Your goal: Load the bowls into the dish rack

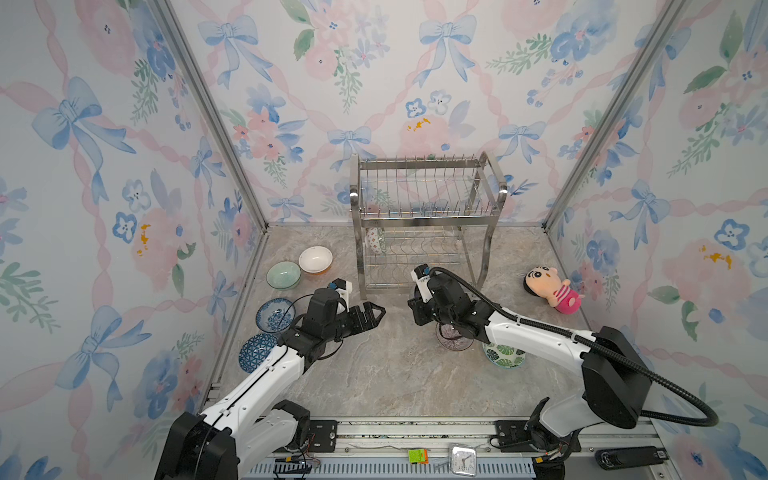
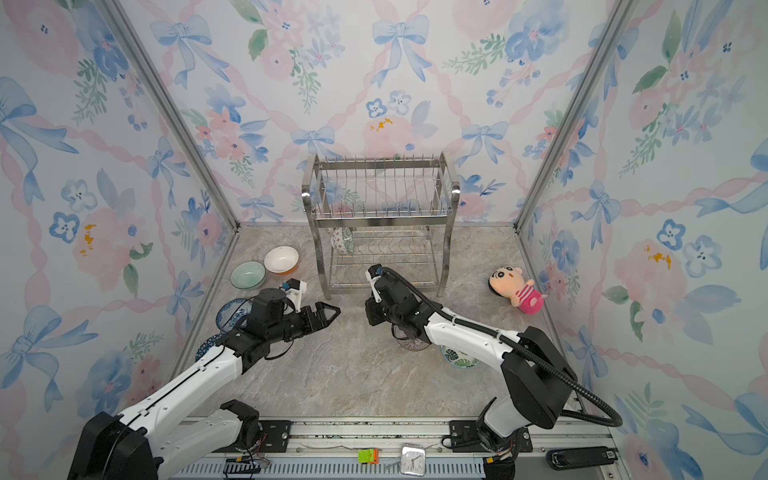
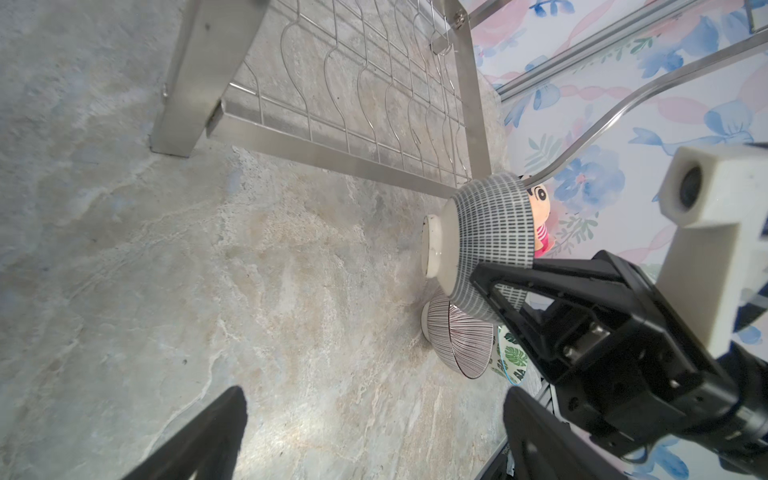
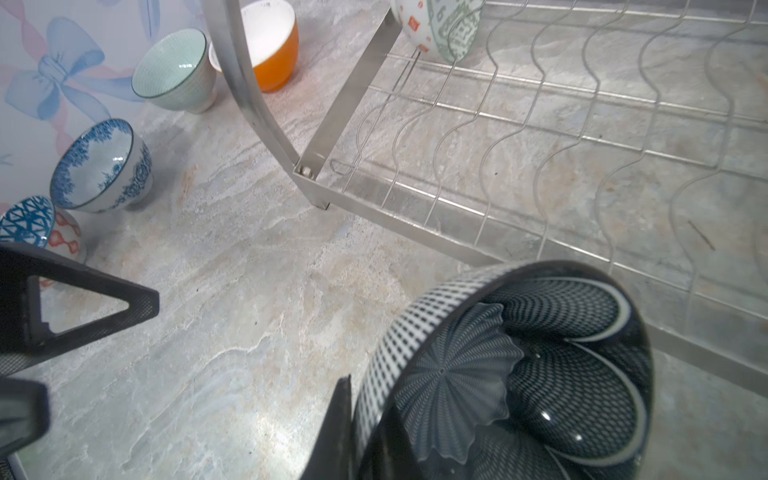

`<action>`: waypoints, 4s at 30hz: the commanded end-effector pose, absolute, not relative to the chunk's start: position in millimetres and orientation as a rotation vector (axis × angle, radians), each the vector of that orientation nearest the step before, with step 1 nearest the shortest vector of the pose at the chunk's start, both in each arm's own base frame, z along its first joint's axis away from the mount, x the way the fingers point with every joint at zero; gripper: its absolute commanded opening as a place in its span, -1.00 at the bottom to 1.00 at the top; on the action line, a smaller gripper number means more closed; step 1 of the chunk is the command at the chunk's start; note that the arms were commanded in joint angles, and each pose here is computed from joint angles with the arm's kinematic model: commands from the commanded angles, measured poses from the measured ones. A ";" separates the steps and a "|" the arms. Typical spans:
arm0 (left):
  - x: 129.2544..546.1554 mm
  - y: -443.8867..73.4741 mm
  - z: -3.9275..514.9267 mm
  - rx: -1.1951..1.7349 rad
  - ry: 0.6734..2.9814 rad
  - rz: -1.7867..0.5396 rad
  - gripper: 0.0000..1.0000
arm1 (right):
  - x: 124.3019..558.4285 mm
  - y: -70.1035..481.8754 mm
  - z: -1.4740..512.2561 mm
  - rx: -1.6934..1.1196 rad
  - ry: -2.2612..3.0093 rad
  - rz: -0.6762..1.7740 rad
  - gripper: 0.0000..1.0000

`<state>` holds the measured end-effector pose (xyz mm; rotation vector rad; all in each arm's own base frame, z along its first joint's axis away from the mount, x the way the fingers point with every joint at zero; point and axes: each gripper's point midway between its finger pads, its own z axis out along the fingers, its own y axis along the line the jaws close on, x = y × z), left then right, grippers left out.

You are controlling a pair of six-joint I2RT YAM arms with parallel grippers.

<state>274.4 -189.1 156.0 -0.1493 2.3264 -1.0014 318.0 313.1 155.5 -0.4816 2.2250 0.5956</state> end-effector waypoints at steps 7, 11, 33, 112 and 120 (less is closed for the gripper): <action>302.3 -216.3 180.3 0.025 2.310 -0.863 0.96 | 361.2 315.3 215.6 -0.337 1.966 0.837 -1.00; 308.0 -226.6 183.6 0.097 2.313 -0.806 0.96 | 380.2 311.9 228.8 -0.290 1.904 0.892 -1.00; 364.6 -222.8 193.7 0.003 2.238 -0.538 0.96 | 495.4 347.8 220.8 -0.096 1.768 1.171 -1.00; 386.0 -224.9 202.4 0.038 2.104 -0.588 0.96 | 574.6 393.4 183.0 -0.129 1.667 1.440 -0.97; 386.1 -224.5 200.7 0.041 2.113 -0.580 0.96 | 572.8 395.3 179.8 -0.143 1.685 1.445 -0.93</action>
